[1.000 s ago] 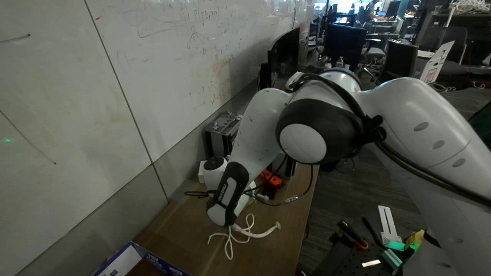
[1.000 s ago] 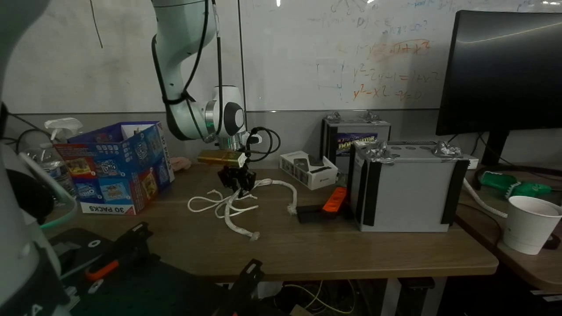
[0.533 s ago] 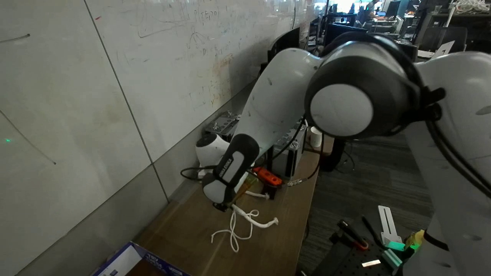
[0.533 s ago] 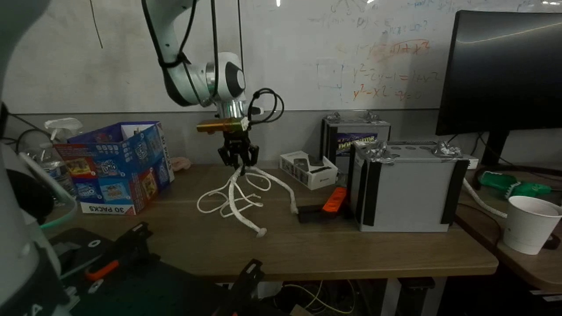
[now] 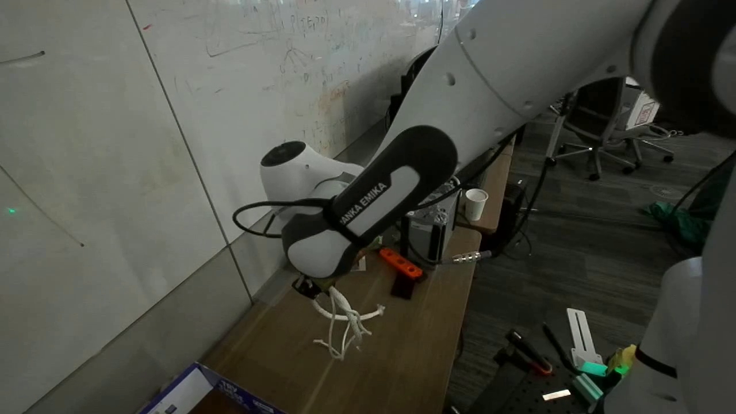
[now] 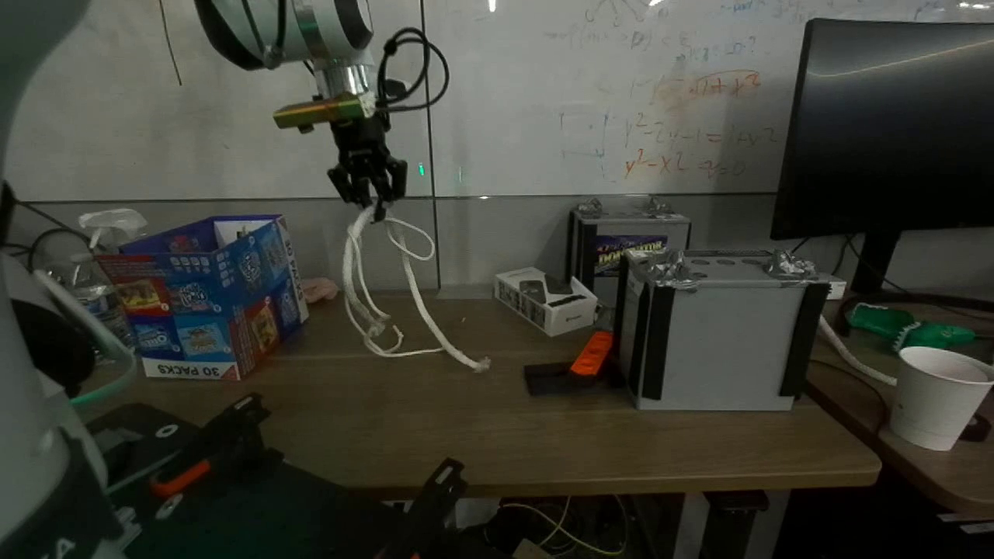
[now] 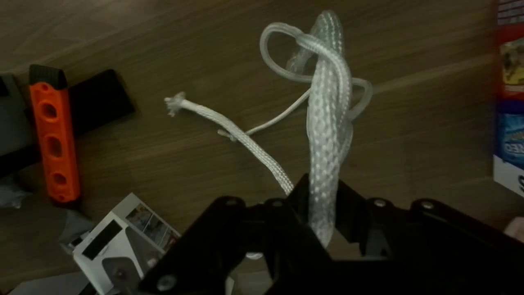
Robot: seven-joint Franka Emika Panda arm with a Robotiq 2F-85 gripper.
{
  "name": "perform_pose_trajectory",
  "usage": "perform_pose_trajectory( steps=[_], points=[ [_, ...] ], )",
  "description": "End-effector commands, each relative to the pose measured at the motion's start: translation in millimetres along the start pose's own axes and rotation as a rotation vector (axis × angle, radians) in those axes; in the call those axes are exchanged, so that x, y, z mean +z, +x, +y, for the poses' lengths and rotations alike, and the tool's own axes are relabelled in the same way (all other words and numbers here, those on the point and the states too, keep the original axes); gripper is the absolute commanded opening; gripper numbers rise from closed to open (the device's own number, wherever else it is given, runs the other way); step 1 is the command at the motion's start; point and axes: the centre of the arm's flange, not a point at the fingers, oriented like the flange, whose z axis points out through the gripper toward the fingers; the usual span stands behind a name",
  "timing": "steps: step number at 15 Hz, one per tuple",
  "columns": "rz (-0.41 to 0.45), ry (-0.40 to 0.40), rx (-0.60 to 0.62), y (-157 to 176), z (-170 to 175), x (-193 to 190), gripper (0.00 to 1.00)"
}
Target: Pick up the ropes on the table and put them in the box
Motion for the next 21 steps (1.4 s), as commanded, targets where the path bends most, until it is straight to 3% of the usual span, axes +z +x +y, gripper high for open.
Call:
perform_pose_trajectory(
  steps=[1, 7, 11, 14, 21],
  points=[
    [0.1, -0.019, 0.061, -36.3, -21.3, -87.8, 0.11],
    [0.284, 0.002, 0.251, -80.8, -61.5, -227.2, 0.1],
    [0.384, 0.018, 0.362, -107.4, -87.4, -292.8, 0.1],
    [0.46, 0.044, 0.413, -118.2, -102.2, -320.0, 0.1],
    [0.577, 0.131, 0.53, -106.6, -125.1, -349.3, 0.09]
  ],
)
